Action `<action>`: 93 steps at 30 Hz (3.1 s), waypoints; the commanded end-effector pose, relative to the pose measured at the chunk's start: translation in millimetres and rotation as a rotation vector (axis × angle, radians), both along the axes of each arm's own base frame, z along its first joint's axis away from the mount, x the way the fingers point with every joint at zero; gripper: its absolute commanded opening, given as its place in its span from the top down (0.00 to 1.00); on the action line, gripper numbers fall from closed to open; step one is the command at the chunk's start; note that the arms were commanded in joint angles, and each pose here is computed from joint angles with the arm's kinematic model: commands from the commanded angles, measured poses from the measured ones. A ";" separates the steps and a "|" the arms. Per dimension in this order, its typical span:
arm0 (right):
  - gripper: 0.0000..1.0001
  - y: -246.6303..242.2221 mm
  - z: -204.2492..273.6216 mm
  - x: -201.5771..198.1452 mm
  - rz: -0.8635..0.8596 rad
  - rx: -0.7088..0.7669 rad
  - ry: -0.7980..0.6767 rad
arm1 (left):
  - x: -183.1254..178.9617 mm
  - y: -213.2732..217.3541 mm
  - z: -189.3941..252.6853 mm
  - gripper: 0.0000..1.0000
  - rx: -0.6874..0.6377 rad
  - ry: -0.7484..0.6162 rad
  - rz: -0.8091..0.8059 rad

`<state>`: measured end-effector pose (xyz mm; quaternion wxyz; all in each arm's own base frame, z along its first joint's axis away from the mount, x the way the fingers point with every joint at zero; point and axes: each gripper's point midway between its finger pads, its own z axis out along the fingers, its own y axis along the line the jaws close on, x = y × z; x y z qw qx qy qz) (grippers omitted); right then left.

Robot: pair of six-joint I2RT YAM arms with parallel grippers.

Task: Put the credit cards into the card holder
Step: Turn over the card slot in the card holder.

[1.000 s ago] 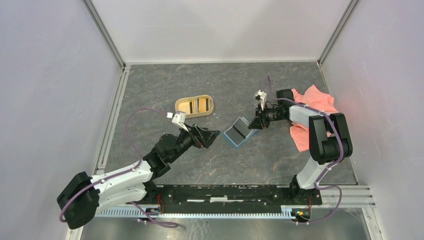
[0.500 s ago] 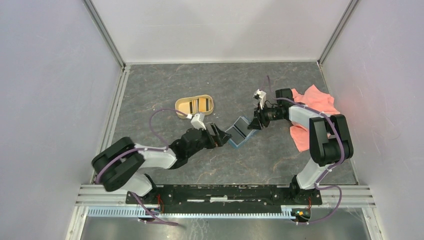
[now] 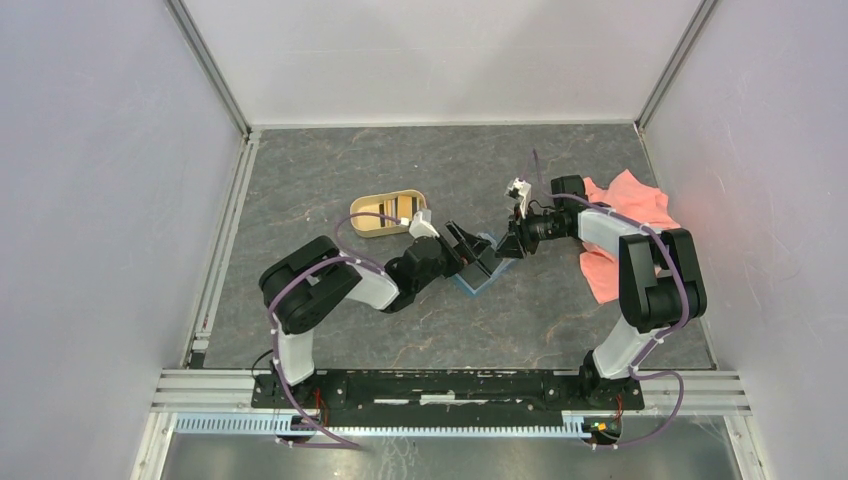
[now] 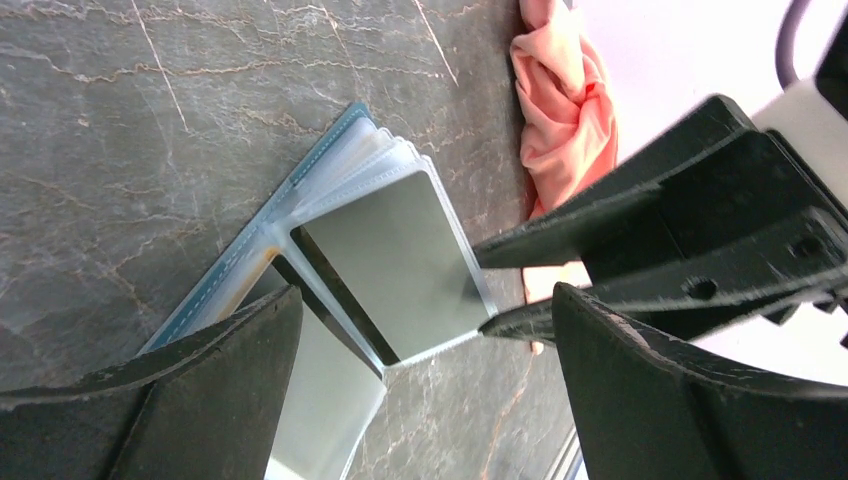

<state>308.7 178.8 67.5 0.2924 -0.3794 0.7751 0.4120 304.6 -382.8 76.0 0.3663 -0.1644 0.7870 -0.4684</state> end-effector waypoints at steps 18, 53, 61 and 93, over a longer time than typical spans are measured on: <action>0.61 17.4 15.9 -7.5 0.118 0.051 -0.035 | 23.0 -0.3 -8.2 0.19 -0.092 0.148 0.185; 0.59 16.4 9.1 -7.9 0.133 0.026 -0.026 | 8.9 -2.3 -12.0 0.47 -0.184 0.102 0.101; 0.46 14.8 13.8 -5.9 0.130 0.013 -0.057 | 3.9 2.2 -18.3 0.54 -0.153 0.110 0.089; 0.74 21.1 9.8 -10.7 0.133 0.040 0.008 | -8.9 5.0 -0.7 0.42 -0.227 0.002 -0.015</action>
